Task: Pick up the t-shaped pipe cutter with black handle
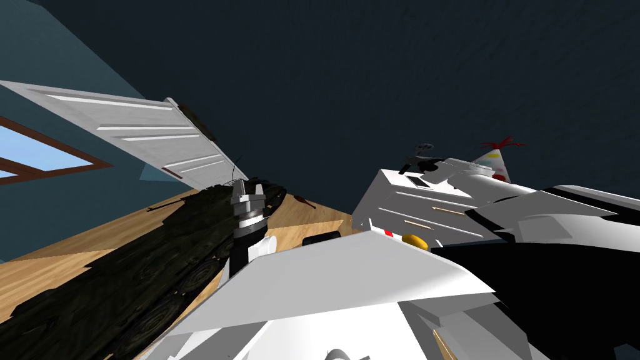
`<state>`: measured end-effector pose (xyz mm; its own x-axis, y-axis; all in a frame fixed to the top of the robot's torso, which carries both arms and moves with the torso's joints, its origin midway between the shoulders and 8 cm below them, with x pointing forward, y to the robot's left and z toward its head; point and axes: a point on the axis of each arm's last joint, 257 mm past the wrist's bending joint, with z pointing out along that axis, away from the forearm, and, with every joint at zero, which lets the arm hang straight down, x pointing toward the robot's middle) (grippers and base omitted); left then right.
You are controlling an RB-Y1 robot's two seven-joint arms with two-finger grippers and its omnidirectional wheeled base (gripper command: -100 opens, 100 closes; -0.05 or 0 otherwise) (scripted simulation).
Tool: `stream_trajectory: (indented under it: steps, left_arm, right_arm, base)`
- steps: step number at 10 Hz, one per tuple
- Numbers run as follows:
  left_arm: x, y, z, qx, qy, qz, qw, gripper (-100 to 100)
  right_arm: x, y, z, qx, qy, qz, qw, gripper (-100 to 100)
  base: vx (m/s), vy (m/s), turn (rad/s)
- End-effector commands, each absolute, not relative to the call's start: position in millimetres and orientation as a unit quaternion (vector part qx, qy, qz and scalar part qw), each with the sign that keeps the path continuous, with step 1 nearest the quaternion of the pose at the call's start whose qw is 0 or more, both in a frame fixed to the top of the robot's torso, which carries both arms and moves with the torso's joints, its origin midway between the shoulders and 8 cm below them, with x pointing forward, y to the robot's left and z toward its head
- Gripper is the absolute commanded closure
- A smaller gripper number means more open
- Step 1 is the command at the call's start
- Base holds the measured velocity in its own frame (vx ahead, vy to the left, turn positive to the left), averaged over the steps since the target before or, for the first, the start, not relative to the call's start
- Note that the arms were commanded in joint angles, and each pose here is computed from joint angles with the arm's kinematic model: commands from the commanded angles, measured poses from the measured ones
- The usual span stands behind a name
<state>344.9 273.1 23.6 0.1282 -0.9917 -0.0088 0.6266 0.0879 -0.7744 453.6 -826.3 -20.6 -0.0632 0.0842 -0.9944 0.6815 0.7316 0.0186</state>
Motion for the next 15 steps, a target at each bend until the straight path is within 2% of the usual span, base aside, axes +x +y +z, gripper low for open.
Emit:
stream_trajectory:
  steps: [1, 4, 5, 6, 9, 11, 13, 15]
  left_arm:
    - [344.9, 273.1, 23.6, -0.319, 0.286, -0.595, 0.68, 0]
    - [344.9, 273.2, 23.6, -0.319, 0.286, -0.595, 0.68, 0]
    - [344.9, 273.2, 23.6, -0.319, 0.286, -0.595, 0.68, 0]
    - [344.9, 273.2, 23.6, -0.319, 0.286, -0.595, 0.68, 0]
    - [344.8, 273.2, 23.5, -0.319, 0.286, -0.595, 0.68, 0]
    - [344.8, 273.3, 23.5, -0.319, 0.286, -0.595, 0.68, 0]
    - [344.9, 273.2, 23.5, -0.319, 0.286, -0.595, 0.68, 0]
    - [344.8, 273.3, 23.5, -0.319, 0.286, -0.595, 0.68, 0]
  right_arm:
    - [453.6, -826.3, -20.6, 0.278, 0.689, -0.239, 0.625, 100]
    - [452.8, -827.0, -20.5, 0.278, 0.689, -0.24, 0.625, 100]
    - [452.8, -827.0, -20.5, 0.278, 0.689, -0.24, 0.625, 0]
    - [449.9, -824.6, -15.8, 0.281, 0.684, -0.236, 0.631, 100]
    - [452.7, -812.1, -28.6, 0.266, 0.697, -0.229, 0.626, 100]
    - [450.7, -804.6, -25.9, 0.264, 0.694, -0.223, 0.631, 100]
    - [457.2, -789.7, -34.4, 0.248, 0.705, -0.214, 0.629, 100]
    - [451.4, -783.0, -34.4, 0.245, 0.705, -0.211, 0.632, 100]
  base:
    - [0.0, 0.0, 0.0]
    - [0.0, 0.0, -0.004]
    - [0.0, 0.0, 0.0]
    - [0.133, -0.067, -0.286]
    - [0.091, -0.034, -0.112]
    - [0.13, -0.015, -0.304]
    - [0.046, -0.032, 0.002]
    - [0.123, -0.046, -0.293]
